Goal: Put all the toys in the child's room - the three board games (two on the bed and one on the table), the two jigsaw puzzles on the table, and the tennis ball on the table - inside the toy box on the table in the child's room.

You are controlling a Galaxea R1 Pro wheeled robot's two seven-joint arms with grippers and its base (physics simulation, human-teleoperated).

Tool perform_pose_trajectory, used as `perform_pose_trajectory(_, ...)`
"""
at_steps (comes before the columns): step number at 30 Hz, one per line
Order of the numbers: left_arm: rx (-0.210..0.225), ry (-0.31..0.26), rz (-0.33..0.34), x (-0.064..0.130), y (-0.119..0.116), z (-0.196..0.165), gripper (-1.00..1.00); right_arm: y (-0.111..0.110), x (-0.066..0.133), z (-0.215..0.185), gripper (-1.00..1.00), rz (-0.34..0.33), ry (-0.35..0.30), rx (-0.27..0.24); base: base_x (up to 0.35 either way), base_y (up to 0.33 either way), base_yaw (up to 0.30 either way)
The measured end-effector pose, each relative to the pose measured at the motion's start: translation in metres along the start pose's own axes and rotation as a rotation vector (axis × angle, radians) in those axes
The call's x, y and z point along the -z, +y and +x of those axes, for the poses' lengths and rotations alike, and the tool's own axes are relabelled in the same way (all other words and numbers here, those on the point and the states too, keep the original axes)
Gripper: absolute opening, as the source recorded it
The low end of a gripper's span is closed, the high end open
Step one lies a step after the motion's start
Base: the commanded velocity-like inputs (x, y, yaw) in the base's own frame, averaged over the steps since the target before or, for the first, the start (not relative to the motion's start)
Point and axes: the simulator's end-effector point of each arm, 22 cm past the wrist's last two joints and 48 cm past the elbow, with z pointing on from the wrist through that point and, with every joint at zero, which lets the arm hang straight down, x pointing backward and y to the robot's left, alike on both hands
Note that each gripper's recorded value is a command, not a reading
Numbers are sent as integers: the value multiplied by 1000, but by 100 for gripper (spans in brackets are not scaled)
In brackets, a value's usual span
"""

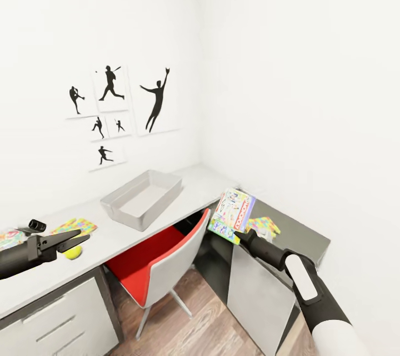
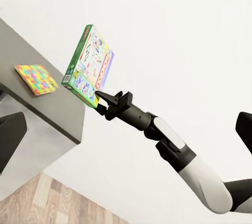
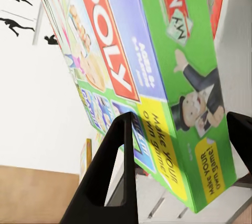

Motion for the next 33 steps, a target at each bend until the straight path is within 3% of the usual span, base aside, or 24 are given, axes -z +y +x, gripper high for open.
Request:
perform_pose_trajectory(21, 0, 0, 0, 0, 0, 0, 100, 2, 0, 0, -100, -9, 0, -3, 0, 0, 35)
perform_pose_trajectory(33, -3, -1, 1, 0, -2, 0, 100, 17, 2, -9, -100, -30, -17, 26, 85, 0, 190)
